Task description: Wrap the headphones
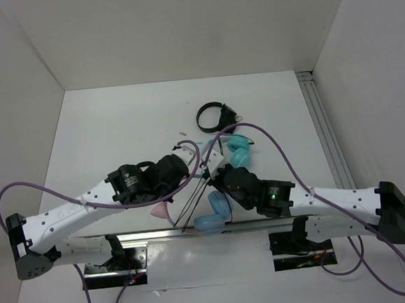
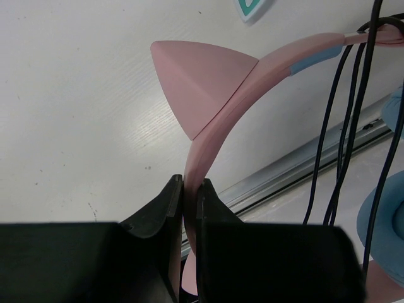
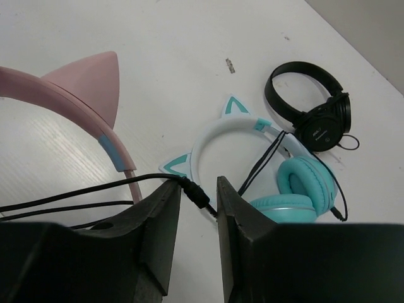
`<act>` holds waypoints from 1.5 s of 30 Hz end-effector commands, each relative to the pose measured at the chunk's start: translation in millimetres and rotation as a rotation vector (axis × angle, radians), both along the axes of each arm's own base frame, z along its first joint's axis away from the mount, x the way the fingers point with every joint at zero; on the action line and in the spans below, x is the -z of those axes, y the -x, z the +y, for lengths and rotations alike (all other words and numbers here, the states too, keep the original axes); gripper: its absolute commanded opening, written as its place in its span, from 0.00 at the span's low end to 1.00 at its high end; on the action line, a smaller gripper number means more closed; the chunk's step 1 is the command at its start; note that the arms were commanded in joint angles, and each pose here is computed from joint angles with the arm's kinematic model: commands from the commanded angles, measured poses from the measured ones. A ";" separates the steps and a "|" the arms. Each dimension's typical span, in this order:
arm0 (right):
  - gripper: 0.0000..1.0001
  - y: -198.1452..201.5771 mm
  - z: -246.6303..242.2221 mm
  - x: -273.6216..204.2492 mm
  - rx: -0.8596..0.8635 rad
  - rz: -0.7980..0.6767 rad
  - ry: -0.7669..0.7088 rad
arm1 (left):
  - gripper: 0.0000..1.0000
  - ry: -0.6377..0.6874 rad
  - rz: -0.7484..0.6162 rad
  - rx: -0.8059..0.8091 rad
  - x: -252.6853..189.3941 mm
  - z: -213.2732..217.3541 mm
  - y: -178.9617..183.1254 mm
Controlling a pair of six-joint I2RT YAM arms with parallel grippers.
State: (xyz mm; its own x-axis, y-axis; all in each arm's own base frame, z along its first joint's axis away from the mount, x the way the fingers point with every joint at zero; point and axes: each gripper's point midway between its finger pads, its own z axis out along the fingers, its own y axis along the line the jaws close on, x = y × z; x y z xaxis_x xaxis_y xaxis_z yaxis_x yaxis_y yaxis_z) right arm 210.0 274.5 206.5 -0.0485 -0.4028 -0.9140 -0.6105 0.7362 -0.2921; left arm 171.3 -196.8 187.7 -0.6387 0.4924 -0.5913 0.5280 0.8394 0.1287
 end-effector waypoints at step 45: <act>1.00 -45.3 -27.5 -12.6 0.144 0.119 -0.087 | 0.00 0.170 -0.079 0.002 -70.9 11.2 -27.9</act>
